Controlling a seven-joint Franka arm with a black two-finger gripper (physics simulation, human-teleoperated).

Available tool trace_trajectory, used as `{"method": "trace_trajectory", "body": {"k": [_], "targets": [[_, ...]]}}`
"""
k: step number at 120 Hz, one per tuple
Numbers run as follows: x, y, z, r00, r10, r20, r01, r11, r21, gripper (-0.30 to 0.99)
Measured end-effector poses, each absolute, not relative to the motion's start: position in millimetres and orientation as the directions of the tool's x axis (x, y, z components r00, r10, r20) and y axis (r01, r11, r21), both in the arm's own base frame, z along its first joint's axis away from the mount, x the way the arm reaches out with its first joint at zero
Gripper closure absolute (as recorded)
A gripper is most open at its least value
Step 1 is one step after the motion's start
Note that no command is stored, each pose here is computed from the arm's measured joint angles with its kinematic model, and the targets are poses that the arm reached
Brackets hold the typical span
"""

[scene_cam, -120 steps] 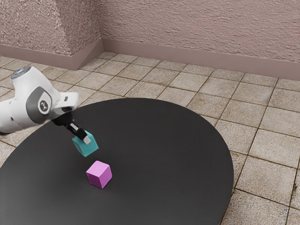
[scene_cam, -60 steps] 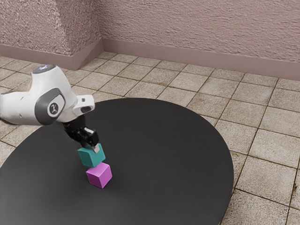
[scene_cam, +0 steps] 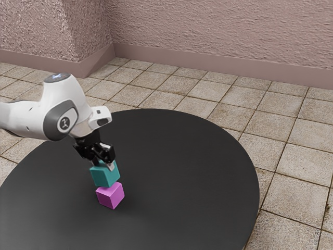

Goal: Pick up the blue block with one arm, and put the blue block on the pink block with one arm

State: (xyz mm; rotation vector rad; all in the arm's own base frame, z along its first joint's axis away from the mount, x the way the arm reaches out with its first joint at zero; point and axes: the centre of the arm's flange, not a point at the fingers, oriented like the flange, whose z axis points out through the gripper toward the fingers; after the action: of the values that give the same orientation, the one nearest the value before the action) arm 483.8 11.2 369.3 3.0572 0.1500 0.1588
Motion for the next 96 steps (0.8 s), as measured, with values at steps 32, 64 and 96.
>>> {"method": "trace_trajectory", "body": {"k": [32, 64, 96], "targets": [[483.3, 9.1, 369.2, 0.99, 0.11, 0.093, 0.101, -0.99, 0.098, 0.24], [490.2, 8.1, 385.2, 0.989, 0.089, 0.121, 0.076, -0.991, 0.108, 0.09], [568.0, 59.9, 638.5, 0.94, 0.072, 0.332, 0.055, -0.997, 0.06, 0.04]]}}
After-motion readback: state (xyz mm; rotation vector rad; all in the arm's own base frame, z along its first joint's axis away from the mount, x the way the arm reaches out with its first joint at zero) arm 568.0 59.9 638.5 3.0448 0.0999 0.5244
